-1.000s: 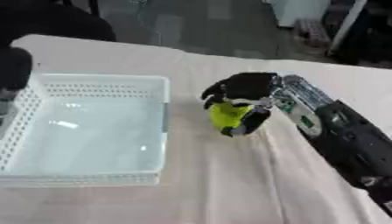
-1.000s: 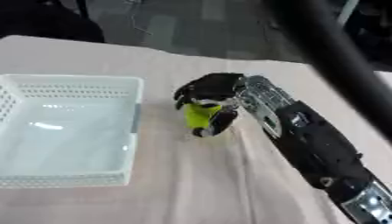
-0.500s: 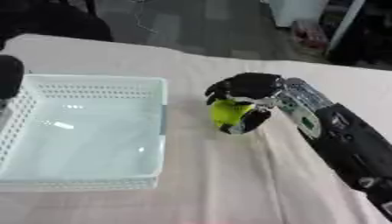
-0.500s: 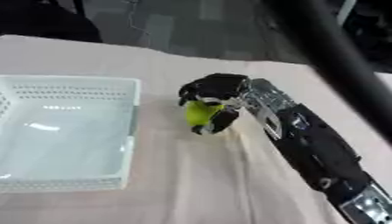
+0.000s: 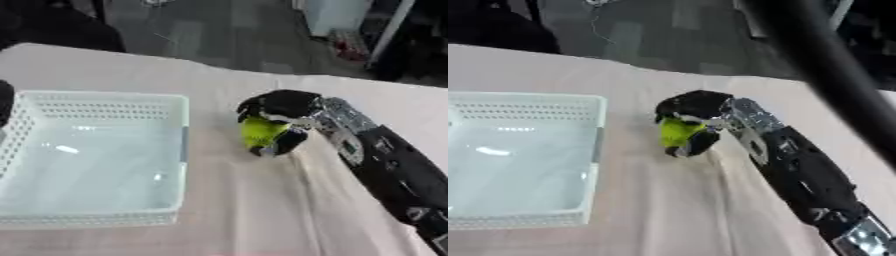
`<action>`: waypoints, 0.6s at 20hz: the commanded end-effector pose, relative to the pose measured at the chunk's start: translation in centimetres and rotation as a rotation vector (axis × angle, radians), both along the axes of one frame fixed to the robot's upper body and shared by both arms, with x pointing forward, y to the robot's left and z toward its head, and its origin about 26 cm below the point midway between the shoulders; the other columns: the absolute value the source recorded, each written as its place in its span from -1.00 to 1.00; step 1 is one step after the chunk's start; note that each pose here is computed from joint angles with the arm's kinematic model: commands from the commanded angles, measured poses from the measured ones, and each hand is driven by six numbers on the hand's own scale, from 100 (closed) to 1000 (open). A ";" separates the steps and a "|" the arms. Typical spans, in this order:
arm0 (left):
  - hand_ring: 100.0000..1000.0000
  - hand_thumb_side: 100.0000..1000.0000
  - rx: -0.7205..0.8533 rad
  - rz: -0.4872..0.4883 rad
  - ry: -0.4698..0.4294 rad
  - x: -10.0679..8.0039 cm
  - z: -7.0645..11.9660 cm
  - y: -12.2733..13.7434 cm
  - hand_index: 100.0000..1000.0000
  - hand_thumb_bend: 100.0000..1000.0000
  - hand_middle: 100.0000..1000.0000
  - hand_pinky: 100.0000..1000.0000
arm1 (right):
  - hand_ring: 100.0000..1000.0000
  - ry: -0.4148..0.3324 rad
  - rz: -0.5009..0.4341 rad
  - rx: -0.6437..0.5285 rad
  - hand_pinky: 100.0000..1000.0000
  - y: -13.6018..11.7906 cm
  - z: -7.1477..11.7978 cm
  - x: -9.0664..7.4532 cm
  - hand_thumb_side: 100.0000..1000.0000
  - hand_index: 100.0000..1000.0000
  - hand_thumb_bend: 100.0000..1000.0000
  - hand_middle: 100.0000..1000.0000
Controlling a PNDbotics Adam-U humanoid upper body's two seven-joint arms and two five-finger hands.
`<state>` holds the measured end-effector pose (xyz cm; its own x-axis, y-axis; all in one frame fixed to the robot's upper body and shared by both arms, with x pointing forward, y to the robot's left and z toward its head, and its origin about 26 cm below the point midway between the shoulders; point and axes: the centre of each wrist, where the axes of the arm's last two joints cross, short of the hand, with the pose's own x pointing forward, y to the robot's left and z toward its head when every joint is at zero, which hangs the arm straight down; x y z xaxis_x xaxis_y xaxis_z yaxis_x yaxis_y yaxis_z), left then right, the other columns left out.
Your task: Pick up objects on the table and place them in the box.
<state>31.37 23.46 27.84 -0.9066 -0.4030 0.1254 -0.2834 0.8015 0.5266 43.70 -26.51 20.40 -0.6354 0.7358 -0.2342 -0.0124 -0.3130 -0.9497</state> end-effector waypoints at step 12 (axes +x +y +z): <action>0.28 0.54 0.028 -0.020 -0.037 -0.3 1.0 -0.3 0.58 -0.65 0.68 0.46 | 0.77 -0.043 -0.080 -0.040 0.43 -2.4 1.3 0.0 -0.21 0.74 -0.43 0.80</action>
<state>31.37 23.21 28.12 -0.9130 -0.3929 0.1095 -0.2785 0.7967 0.5364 43.79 -27.52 20.98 -0.5975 0.7611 -0.2526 -0.0003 -0.3152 -0.9490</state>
